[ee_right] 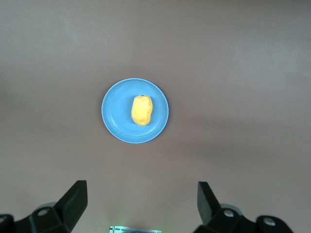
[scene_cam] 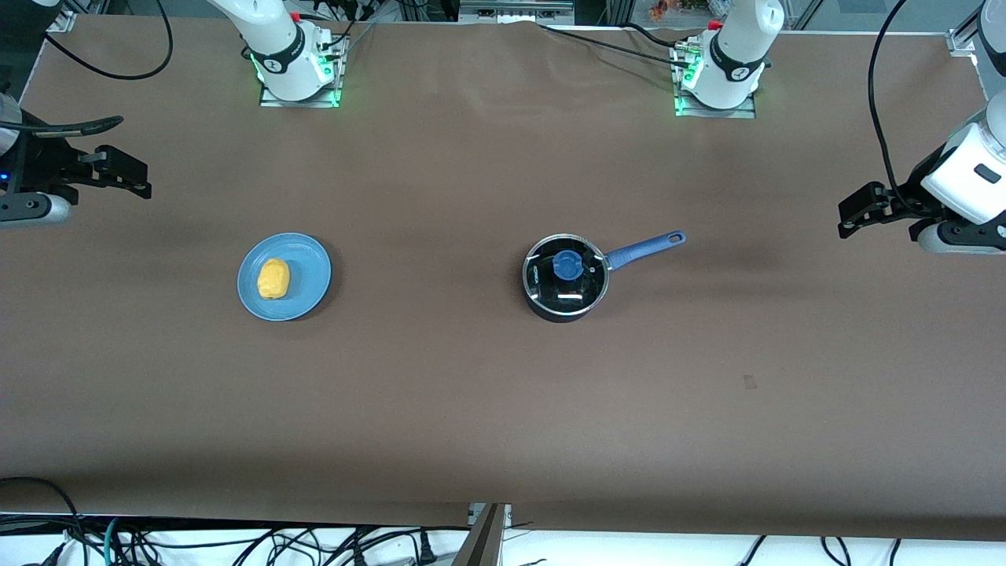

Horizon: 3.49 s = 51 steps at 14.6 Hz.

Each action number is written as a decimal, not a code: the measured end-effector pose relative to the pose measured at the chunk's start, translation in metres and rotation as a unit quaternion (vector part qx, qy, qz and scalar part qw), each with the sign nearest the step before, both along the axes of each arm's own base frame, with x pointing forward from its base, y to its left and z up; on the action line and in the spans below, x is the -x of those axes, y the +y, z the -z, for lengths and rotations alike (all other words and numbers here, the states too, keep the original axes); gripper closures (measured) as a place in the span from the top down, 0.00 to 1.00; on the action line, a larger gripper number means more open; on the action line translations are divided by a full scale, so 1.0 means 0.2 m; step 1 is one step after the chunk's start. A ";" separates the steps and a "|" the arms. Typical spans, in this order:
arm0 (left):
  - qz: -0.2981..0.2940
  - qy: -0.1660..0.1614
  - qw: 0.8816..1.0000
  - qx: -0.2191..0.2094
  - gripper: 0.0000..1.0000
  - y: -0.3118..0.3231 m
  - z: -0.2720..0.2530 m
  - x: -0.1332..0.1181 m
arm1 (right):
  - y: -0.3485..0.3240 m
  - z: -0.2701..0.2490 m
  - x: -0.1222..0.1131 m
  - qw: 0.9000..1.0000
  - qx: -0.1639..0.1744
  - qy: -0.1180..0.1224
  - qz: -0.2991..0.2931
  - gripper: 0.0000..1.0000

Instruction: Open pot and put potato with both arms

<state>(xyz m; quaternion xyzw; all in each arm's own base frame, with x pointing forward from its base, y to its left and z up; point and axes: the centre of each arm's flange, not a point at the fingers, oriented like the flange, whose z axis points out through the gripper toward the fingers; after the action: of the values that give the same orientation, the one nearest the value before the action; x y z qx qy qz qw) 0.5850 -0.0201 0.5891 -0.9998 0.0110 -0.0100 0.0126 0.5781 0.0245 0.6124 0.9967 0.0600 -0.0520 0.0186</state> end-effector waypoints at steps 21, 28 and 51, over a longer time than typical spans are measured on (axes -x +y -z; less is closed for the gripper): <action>0.001 0.001 1.000 0.000 1.00 -0.01 0.00 0.00 | 0.00 0.00 0.00 1.000 0.000 0.000 0.000 1.00; 0.001 0.003 1.000 0.000 1.00 -0.01 0.01 0.00 | 0.00 0.00 0.00 1.000 0.000 0.000 0.000 1.00; 0.047 0.136 0.990 -0.001 1.00 -0.32 0.68 -0.15 | 0.01 0.37 -0.16 0.998 0.003 0.056 0.003 1.00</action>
<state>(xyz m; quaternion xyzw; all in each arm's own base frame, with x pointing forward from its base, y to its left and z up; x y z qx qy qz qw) 0.6149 -0.0842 0.4537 -0.9902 0.0595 0.1257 0.0115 0.6100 0.0258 0.5381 0.9923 0.0574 -0.1084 0.0179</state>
